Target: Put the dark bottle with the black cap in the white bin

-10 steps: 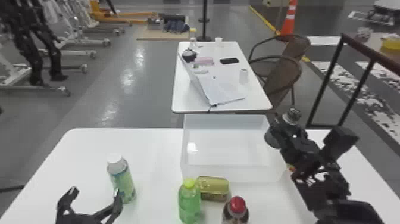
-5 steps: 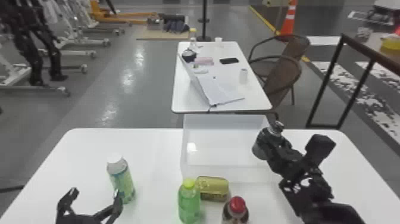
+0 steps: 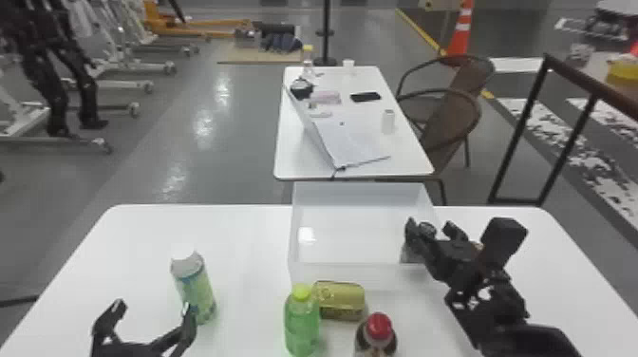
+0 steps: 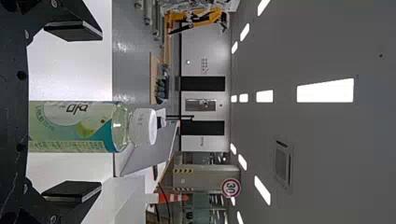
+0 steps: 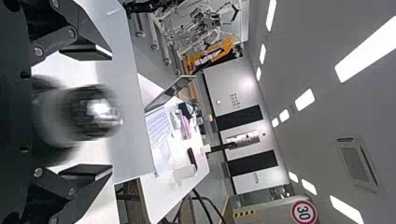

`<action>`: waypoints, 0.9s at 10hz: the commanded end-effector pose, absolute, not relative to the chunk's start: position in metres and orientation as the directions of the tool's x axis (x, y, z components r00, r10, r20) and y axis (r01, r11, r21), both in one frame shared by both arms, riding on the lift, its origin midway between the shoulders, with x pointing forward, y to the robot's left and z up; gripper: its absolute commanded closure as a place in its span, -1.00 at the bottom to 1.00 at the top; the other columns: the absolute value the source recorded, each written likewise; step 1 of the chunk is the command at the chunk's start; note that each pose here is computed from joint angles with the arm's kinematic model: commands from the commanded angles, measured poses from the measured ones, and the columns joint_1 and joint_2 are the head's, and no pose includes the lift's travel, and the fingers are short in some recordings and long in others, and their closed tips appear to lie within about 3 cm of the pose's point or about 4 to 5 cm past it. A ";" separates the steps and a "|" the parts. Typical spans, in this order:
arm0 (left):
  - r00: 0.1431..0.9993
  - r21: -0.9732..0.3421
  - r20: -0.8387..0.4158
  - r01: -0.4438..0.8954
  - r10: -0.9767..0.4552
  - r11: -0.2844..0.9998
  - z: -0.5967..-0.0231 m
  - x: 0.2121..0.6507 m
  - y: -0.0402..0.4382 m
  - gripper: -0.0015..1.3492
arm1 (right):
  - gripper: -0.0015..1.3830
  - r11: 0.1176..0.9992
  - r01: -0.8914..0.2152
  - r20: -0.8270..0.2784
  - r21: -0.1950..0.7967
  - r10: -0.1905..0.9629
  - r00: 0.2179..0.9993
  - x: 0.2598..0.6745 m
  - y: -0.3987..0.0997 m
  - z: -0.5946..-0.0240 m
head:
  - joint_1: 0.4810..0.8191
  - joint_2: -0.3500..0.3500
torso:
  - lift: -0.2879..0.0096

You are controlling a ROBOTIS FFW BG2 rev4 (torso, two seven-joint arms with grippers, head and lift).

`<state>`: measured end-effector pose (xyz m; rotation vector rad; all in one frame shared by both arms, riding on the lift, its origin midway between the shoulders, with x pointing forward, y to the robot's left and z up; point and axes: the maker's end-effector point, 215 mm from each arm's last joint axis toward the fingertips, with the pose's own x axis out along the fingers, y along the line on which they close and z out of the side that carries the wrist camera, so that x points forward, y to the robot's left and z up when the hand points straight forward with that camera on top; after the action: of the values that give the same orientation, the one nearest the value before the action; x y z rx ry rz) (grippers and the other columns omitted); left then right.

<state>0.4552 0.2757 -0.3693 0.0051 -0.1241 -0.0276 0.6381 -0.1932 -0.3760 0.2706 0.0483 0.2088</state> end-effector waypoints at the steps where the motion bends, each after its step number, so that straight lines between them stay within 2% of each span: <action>1: 0.992 0.003 0.124 0.025 -0.025 1.000 -0.369 0.455 0.276 -0.75 | -0.84 0.947 -0.206 0.001 0.247 0.212 0.977 0.638 -0.192 -0.369 | -0.60 0.00 | 0.26; 5: 0.991 0.003 0.130 0.026 -0.027 1.000 -0.367 0.456 0.275 -0.75 | -0.83 0.959 -0.205 0.101 0.195 0.189 0.977 0.619 -0.195 -0.331 | -0.60 0.00 | 0.26; 7: 0.990 0.003 0.136 0.028 -0.028 1.000 -0.365 0.458 0.274 -0.75 | -0.83 0.971 -0.175 0.156 0.160 0.151 0.976 0.585 -0.202 -0.311 | -0.60 0.00 | 0.26; 9: 0.990 0.002 0.136 0.030 -0.030 1.000 -0.366 0.459 0.273 -0.75 | -0.83 0.973 -0.149 0.117 0.176 0.130 0.985 0.545 -0.208 -0.335 | -0.60 0.00 | 0.26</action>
<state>0.4584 0.2733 -0.3652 0.0020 -0.1366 -0.0311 0.5586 -0.2079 -0.3254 0.1813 -0.1214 0.1431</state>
